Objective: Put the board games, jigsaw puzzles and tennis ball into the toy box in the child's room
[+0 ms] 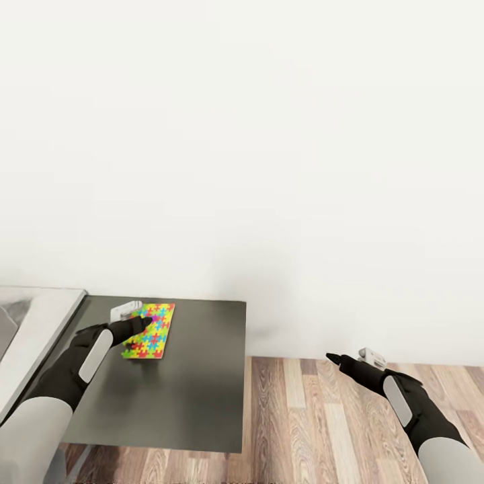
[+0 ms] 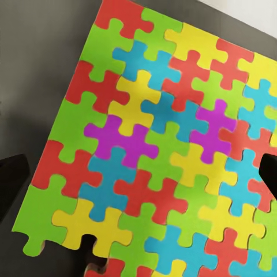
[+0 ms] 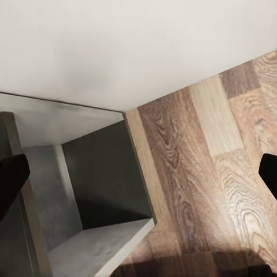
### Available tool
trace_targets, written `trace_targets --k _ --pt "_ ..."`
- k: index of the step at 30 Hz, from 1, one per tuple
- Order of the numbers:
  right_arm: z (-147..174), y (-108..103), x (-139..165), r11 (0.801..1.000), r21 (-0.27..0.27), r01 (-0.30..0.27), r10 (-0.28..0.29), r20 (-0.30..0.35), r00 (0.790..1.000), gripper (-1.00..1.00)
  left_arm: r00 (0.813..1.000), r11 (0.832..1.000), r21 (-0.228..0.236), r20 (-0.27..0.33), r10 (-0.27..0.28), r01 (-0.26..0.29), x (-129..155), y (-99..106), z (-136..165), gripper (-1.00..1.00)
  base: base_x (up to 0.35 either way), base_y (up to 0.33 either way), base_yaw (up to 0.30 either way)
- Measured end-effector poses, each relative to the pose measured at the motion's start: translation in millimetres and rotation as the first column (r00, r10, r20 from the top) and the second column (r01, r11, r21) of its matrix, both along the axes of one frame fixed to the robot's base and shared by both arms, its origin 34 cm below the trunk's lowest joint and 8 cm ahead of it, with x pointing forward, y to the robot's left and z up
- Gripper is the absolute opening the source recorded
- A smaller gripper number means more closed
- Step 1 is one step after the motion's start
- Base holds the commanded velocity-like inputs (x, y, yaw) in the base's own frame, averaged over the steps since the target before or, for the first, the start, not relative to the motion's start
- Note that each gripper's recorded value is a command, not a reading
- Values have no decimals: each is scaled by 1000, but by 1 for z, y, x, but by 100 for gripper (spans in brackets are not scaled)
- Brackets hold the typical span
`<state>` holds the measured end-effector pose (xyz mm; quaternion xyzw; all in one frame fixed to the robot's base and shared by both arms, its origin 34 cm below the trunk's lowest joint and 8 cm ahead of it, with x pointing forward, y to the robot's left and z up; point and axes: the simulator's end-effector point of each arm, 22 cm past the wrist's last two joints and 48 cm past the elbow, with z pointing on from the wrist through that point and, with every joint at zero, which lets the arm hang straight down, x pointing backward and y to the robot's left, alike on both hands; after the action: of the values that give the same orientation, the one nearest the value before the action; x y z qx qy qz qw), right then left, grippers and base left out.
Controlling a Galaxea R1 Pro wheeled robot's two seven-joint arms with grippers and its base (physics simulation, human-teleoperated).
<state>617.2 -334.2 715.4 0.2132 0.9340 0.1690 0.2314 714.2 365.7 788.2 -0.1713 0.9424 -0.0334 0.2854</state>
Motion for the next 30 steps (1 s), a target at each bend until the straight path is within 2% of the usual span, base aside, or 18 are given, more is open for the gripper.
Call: trace_targets --k 19,30 --pt "-8 6 -5 1000 -7 -20 20 -13 1000 100 1000 1000 4 -10 -1 1 -2 1 -7 100 1 0 0" --pt "-9 6 -5 1000 -6 -20 20 -15 1000 100 1000 1000 5 -11 0 0 -2 1 -7 100 97 49 0"
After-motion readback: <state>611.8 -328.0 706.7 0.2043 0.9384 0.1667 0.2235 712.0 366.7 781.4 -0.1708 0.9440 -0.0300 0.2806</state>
